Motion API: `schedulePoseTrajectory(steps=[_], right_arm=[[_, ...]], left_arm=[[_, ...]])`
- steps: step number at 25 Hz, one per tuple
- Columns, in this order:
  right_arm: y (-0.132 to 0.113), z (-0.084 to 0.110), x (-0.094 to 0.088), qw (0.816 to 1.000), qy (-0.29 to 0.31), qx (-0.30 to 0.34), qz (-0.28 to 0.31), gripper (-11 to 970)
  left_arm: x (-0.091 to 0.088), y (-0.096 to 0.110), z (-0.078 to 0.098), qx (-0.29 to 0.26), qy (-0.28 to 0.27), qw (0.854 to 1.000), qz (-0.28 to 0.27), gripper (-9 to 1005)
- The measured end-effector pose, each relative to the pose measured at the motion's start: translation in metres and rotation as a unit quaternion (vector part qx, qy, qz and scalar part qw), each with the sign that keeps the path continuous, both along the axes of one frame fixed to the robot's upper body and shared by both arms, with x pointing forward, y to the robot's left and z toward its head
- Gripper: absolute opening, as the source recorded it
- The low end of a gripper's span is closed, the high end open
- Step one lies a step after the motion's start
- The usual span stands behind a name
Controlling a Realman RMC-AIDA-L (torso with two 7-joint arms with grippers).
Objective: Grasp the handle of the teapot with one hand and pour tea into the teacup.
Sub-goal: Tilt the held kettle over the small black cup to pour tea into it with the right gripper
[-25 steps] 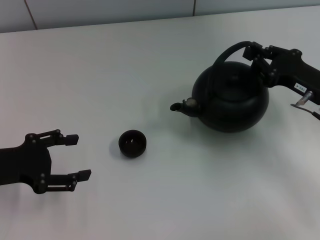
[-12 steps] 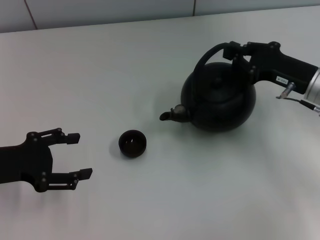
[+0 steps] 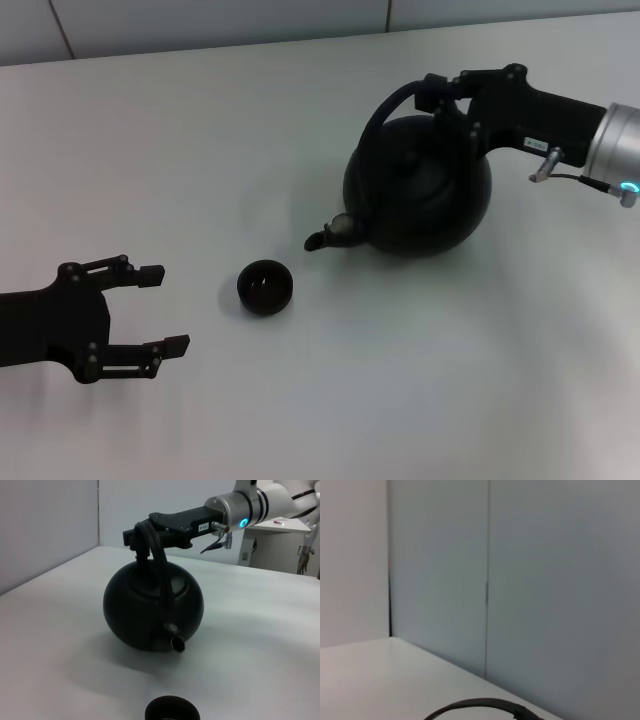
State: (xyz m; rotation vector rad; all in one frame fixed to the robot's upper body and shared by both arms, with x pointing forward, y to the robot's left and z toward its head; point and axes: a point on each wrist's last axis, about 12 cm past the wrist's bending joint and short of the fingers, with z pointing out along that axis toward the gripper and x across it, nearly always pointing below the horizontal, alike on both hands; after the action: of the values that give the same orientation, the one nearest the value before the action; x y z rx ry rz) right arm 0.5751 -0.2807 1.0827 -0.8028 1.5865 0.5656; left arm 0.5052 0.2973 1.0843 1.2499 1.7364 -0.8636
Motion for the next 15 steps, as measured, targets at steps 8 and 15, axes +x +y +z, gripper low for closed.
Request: schedulePoseTrajectory(steps=[8,15], right_arm=[[0.016,0.006,0.013,0.999,-0.008,-0.027,0.023,138],[0.026,0.013,0.021,0.998,-0.019,-0.041,0.039,138]], left_arm=[[0.000,-0.001,0.000,-0.001,0.001,1.000,0.000,863],[0.001,-0.001,0.001,0.000,0.000,1.000,0.000,864]])
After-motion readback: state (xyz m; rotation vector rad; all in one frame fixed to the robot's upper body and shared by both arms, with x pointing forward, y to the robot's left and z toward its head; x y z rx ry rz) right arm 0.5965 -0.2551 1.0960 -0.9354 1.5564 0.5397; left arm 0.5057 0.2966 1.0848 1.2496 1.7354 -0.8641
